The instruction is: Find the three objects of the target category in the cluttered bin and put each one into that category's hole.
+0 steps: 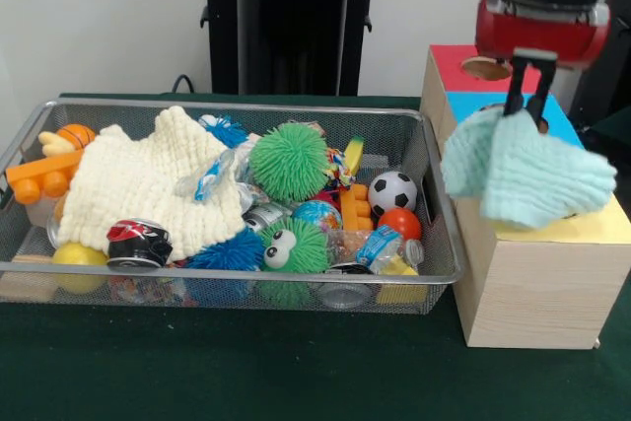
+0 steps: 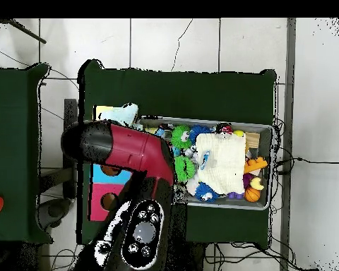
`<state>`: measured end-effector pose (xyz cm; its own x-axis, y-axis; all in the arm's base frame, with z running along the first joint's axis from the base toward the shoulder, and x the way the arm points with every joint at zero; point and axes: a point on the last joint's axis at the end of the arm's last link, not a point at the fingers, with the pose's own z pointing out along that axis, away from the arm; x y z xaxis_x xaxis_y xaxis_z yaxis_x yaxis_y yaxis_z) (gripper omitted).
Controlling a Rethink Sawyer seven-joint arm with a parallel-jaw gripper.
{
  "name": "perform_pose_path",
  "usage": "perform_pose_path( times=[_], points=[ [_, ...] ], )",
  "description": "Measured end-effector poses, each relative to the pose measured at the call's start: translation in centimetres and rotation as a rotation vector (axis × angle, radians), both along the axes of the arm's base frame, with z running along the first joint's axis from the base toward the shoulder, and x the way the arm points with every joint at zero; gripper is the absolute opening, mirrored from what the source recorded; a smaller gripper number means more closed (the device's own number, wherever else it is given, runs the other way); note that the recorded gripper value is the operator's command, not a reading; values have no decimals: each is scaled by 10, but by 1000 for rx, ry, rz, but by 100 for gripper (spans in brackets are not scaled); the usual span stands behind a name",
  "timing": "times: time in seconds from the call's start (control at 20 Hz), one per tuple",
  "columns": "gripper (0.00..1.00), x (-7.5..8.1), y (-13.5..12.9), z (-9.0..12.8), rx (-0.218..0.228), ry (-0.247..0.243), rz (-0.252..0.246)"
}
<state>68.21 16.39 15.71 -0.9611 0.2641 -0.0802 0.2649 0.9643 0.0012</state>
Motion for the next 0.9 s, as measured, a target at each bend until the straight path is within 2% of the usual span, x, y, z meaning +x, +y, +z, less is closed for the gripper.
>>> perform_pose_path(
  times=[0.05, 0.2, 0.35, 0.5, 0.55, 0.9],
  points=[
    [0, 0, -2, 5, 5, 10, -3],
    [0, -1, -23, 40, 39, 72, -25],
    [0, 0, -47, 66, 53, 94, -47],
    [0, 3, -62, 76, 54, 84, -63],
    [0, 5, -78, 83, 53, 72, -76],
    [0, 14, -119, 92, 49, 37, -107]
  ],
)
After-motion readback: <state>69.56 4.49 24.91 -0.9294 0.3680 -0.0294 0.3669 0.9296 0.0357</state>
